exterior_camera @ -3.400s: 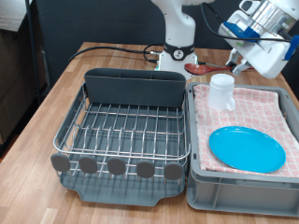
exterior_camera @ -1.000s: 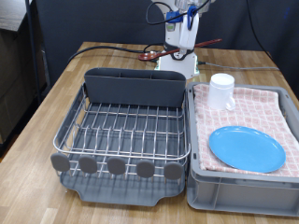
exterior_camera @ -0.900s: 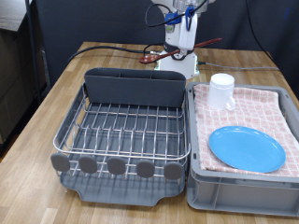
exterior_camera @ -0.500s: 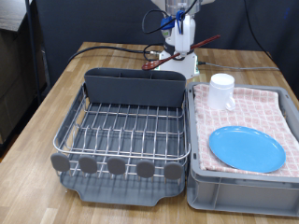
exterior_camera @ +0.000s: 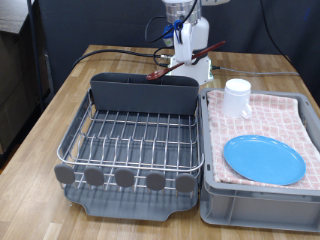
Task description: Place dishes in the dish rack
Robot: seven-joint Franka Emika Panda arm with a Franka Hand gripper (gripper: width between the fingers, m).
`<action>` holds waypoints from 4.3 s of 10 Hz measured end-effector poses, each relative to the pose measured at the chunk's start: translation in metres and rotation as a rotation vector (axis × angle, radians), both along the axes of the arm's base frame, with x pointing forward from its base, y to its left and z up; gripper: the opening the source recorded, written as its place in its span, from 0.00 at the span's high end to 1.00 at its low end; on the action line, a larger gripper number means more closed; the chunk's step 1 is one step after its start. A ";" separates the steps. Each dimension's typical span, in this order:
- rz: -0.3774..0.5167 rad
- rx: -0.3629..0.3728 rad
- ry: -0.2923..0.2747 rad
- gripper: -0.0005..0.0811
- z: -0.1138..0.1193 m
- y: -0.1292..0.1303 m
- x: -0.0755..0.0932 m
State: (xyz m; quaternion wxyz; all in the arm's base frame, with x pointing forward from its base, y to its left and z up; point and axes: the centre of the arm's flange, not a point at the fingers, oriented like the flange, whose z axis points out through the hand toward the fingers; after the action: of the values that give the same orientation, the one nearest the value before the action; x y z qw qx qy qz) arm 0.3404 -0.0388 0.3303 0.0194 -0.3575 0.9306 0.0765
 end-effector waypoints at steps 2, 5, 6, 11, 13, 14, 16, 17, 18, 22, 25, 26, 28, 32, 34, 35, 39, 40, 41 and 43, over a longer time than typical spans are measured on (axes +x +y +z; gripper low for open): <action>-0.011 0.008 0.001 0.88 -0.010 -0.008 -0.002; -0.033 -0.007 0.012 0.88 -0.023 -0.021 -0.003; -0.034 -0.021 0.011 0.88 -0.026 -0.024 -0.003; -0.037 -0.112 0.014 0.74 -0.028 -0.035 -0.003; -0.041 -0.122 0.015 0.50 -0.027 -0.035 -0.003; -0.037 -0.149 0.020 0.50 -0.026 -0.035 -0.002; -0.015 -0.266 0.051 0.28 -0.017 -0.027 0.002; -0.003 -0.331 0.059 0.06 -0.010 -0.020 0.005; 0.015 -0.401 0.064 0.06 -0.002 -0.013 0.008; 0.077 -0.479 -0.008 0.01 0.046 0.022 0.026; 0.219 -0.381 -0.078 0.01 0.080 0.060 0.044; 0.317 -0.346 -0.100 0.01 0.090 0.075 0.049; 0.490 -0.326 -0.116 0.01 0.097 0.096 0.060; 0.530 -0.322 -0.209 0.01 0.107 0.110 0.079; 0.586 -0.306 -0.231 0.01 0.108 0.128 0.099; 0.589 -0.295 -0.216 0.01 0.108 0.136 0.109; 0.595 -0.248 -0.228 0.01 0.093 0.162 0.145; 0.612 -0.220 -0.275 0.01 0.082 0.163 0.151; 0.622 -0.188 -0.325 0.01 0.066 0.161 0.153; 0.624 -0.124 -0.402 0.01 0.031 0.150 0.151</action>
State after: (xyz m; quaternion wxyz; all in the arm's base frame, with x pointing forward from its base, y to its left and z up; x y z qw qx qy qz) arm 0.4911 0.1115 0.3609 0.1557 -0.6324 0.7572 -0.0495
